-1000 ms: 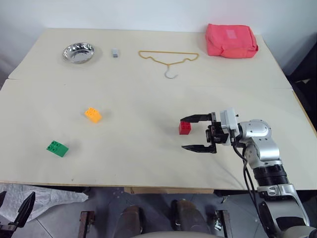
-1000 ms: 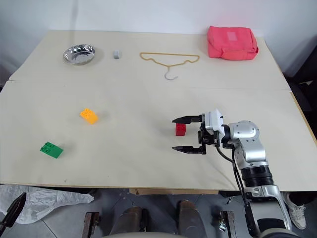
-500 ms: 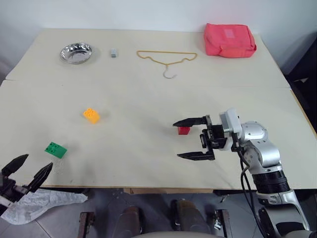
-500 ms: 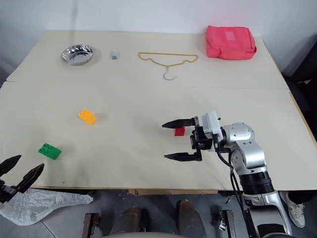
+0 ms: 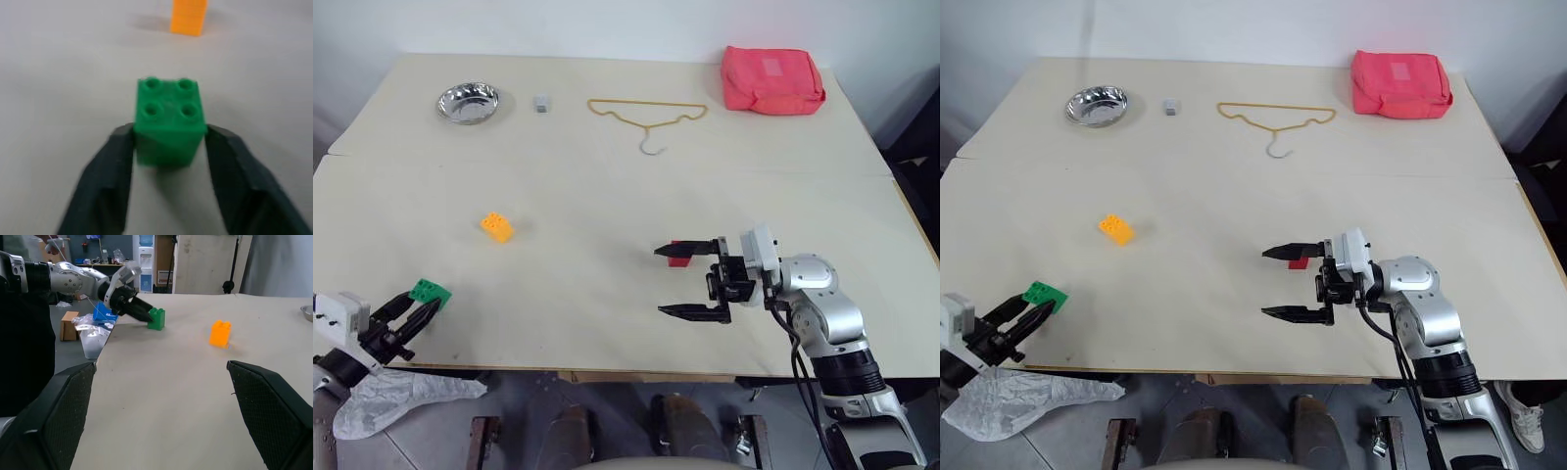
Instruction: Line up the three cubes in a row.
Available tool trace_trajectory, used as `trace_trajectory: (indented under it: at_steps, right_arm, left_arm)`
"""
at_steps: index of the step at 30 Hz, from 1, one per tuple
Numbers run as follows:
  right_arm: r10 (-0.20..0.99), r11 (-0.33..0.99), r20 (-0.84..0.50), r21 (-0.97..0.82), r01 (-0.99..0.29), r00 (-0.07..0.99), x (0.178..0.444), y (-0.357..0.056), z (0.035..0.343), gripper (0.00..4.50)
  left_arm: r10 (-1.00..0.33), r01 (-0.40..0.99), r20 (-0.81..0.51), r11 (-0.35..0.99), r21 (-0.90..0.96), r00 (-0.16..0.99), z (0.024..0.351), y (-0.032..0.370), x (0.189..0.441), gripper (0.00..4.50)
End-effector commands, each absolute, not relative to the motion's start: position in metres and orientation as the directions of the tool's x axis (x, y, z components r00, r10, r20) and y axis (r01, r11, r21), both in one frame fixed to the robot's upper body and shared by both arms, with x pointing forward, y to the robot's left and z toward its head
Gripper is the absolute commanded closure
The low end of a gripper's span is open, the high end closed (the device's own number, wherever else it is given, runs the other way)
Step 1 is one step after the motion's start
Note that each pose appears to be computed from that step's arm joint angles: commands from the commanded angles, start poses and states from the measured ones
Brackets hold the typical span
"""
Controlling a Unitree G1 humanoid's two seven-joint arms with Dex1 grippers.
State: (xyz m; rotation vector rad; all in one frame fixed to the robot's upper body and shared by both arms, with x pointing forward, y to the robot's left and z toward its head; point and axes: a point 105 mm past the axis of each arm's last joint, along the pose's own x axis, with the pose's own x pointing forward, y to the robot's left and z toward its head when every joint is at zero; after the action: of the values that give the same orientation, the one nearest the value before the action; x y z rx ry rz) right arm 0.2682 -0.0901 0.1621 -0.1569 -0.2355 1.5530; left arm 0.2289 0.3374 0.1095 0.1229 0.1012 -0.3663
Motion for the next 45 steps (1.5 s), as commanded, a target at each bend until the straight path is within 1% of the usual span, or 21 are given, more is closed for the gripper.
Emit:
trace_trajectory:
  at_steps: [1, 3, 5, 8, 9, 10, 11, 13, 15, 17, 19, 22, 25, 30, 35, 36, 38, 39, 40, 43, 45]
  right_arm:
    - [0.998, 0.056, 0.041, -0.298, -0.953, 0.045, 0.263, -0.100, 0.169, 0.00]
    - [0.995, 0.094, 0.042, -0.279, -0.956, 0.085, 0.261, -0.108, 0.169, 0.00]
    - [0.986, 0.165, 0.046, -0.266, -0.950, 0.158, 0.260, -0.121, 0.169, 0.00]
    - [0.967, 0.254, 0.040, -0.274, -0.928, 0.253, 0.260, -0.137, 0.169, 0.00]
    - [0.955, 0.294, 0.040, -0.277, -0.915, 0.295, 0.261, -0.144, 0.169, 0.00]
    - [0.946, 0.321, 0.041, -0.279, -0.905, 0.323, 0.262, -0.148, 0.168, 0.00]
    - [0.937, 0.344, 0.041, -0.283, -0.895, 0.347, 0.263, -0.152, 0.169, 0.00]
    - [0.914, 0.397, 0.035, -0.294, -0.870, 0.405, 0.263, -0.162, 0.166, 0.00]
    - [0.901, 0.422, 0.033, -0.301, -0.855, 0.432, 0.261, -0.165, 0.165, 0.00]
    - [0.896, 0.432, 0.041, -0.305, -0.849, 0.441, 0.258, -0.164, 0.166, 0.00]
    - [0.891, 0.444, 0.049, -0.305, -0.842, 0.452, 0.256, -0.164, 0.166, 0.00]
    - [0.883, 0.459, 0.050, -0.302, -0.836, 0.467, 0.253, -0.164, 0.165, 0.00]
    - [0.875, 0.472, 0.047, -0.300, -0.829, 0.482, 0.252, -0.166, 0.163, 0.00]
    - [0.866, 0.488, 0.048, -0.296, -0.821, 0.497, 0.250, -0.169, 0.160, 0.00]
    - [0.871, 0.480, 0.044, -0.296, -0.826, 0.490, 0.252, -0.167, 0.158, 0.00]
    - [0.873, 0.476, 0.042, -0.294, -0.829, 0.486, 0.252, -0.167, 0.157, 0.00]
    - [0.876, 0.470, 0.041, -0.292, -0.833, 0.480, 0.253, -0.166, 0.156, 0.00]
    - [0.878, 0.467, 0.042, -0.291, -0.835, 0.476, 0.253, -0.165, 0.156, 0.00]
    - [0.880, 0.464, 0.042, -0.289, -0.837, 0.473, 0.254, -0.164, 0.155, 0.00]
    - [0.892, 0.442, 0.046, -0.290, -0.849, 0.449, 0.258, -0.159, 0.156, 0.00]
    - [0.898, 0.431, 0.049, -0.292, -0.854, 0.437, 0.262, -0.155, 0.157, 0.00]
  left_arm:
    - [-0.524, 0.531, -0.085, 0.832, 0.162, 0.847, 0.133, 0.311, 0.234, 3.02]
    - [-0.652, 0.664, -0.130, 0.721, 0.199, 0.747, 0.142, 0.286, 0.239, 3.02]
    - [-0.787, 0.803, -0.184, 0.547, 0.235, 0.589, 0.156, 0.251, 0.252, 3.02]
    - [-0.889, 0.905, -0.221, 0.346, 0.245, 0.400, 0.171, 0.208, 0.270, 3.02]
    - [-0.916, 0.932, -0.236, 0.267, 0.243, 0.324, 0.175, 0.190, 0.278, 3.02]
    - [-0.929, 0.947, -0.251, 0.211, 0.242, 0.272, 0.177, 0.178, 0.284, 3.02]
    - [-0.935, 0.954, -0.266, 0.168, 0.247, 0.234, 0.178, 0.167, 0.290, 3.02]
    - [-0.942, 0.965, -0.296, 0.083, 0.248, 0.157, 0.175, 0.133, 0.314, 3.02]
    - [-0.936, 0.967, -0.337, 0.015, 0.253, 0.103, 0.168, 0.105, 0.332, 3.02]
    - [-0.922, 0.969, -0.377, -0.005, 0.247, 0.091, 0.158, 0.091, 0.346, 3.02]
    - [-0.918, 0.965, -0.380, 0.016, 0.261, 0.118, 0.155, 0.079, 0.361, 3.02]
    - [-0.913, 0.963, -0.390, 0.010, 0.269, 0.118, 0.151, 0.068, 0.372, 3.02]
    - [-0.915, 0.965, -0.394, -0.018, 0.262, 0.090, 0.149, 0.063, 0.374, 3.02]
    - [-0.914, 0.965, -0.401, -0.054, 0.255, 0.055, 0.145, 0.066, 0.372, 3.02]
    - [-0.905, 0.968, -0.412, -0.003, 0.253, 0.105, 0.139, 0.072, 0.380, 3.02]
    - [-0.907, 0.972, -0.412, -0.011, 0.236, 0.090, 0.139, 0.072, 0.379, 3.02]
    - [-0.916, 0.972, -0.398, -0.047, 0.231, 0.050, 0.140, 0.071, 0.374, 2.30]
    - [-0.919, 0.972, -0.391, -0.053, 0.229, 0.042, 0.142, 0.071, 0.373, 2.03]
    - [-0.922, 0.970, -0.383, -0.045, 0.240, 0.052, 0.144, 0.071, 0.374, 1.78]
    - [-0.924, 0.946, -0.366, -0.014, 0.325, 0.112, 0.160, 0.080, 0.379, 0.83]
    - [-0.943, 0.935, -0.317, -0.019, 0.355, 0.102, 0.177, 0.088, 0.373, 0.25]
